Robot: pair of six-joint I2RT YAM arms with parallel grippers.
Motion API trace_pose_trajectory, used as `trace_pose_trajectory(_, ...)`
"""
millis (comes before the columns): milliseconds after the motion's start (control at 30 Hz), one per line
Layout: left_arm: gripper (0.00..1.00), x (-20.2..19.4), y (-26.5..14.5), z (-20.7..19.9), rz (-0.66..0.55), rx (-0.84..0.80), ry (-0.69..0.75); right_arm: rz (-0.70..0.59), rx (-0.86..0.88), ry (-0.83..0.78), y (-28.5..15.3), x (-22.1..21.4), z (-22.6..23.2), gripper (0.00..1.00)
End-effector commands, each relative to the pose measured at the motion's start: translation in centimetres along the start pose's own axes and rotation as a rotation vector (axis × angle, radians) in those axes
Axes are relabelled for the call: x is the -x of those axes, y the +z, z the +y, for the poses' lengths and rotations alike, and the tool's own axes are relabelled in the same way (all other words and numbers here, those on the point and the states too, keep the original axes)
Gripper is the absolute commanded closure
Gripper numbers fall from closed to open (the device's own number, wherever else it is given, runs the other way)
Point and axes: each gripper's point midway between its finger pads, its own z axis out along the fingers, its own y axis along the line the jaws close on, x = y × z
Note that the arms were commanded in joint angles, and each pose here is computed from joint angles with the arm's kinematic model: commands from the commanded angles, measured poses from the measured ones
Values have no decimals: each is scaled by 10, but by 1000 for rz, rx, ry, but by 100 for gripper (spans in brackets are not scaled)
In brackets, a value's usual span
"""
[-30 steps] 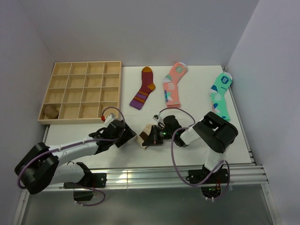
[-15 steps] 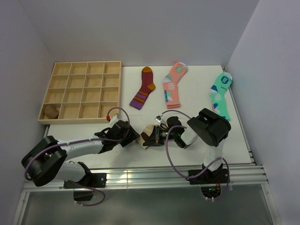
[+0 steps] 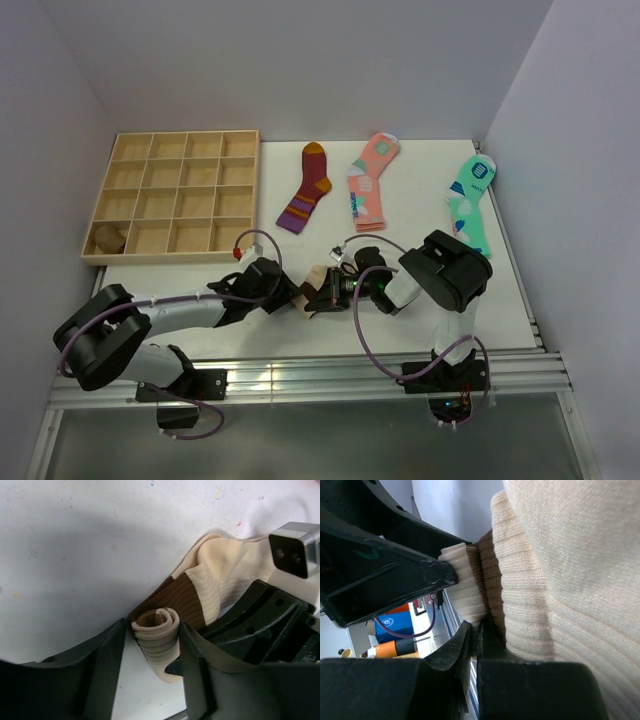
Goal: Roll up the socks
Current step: Roll the sock at the center of the board.
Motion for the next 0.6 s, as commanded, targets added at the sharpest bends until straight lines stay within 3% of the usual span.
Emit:
trace_pose_trajectory(0, 49, -9, 5, 15, 30, 58, 13, 6, -68, 21, 0, -2, -17, 100)
trace_pose_trajectory(167, 66, -12, 11, 19, 44, 94, 31, -13, -107, -25, -3, 4, -16, 97)
trace_pose_trajectory(400, 89, -9, 13, 21, 37, 150, 71, -77, -255, -170, -9, 18, -13, 66)
trace_pose_trajectory(500, 94, -4, 11, 19, 24, 178, 92, -94, -365, -283, -10, 18, -8, 62)
trace_pose_trajectory(533, 95, -4, 10, 21, 24, 190, 99, -177, -432, -336, -16, 33, -5, 61)
trace_pose_trajectory(567, 96, -2, 9, 20, 21, 190, 105, -175, -491, -378, -20, 31, -7, 61)
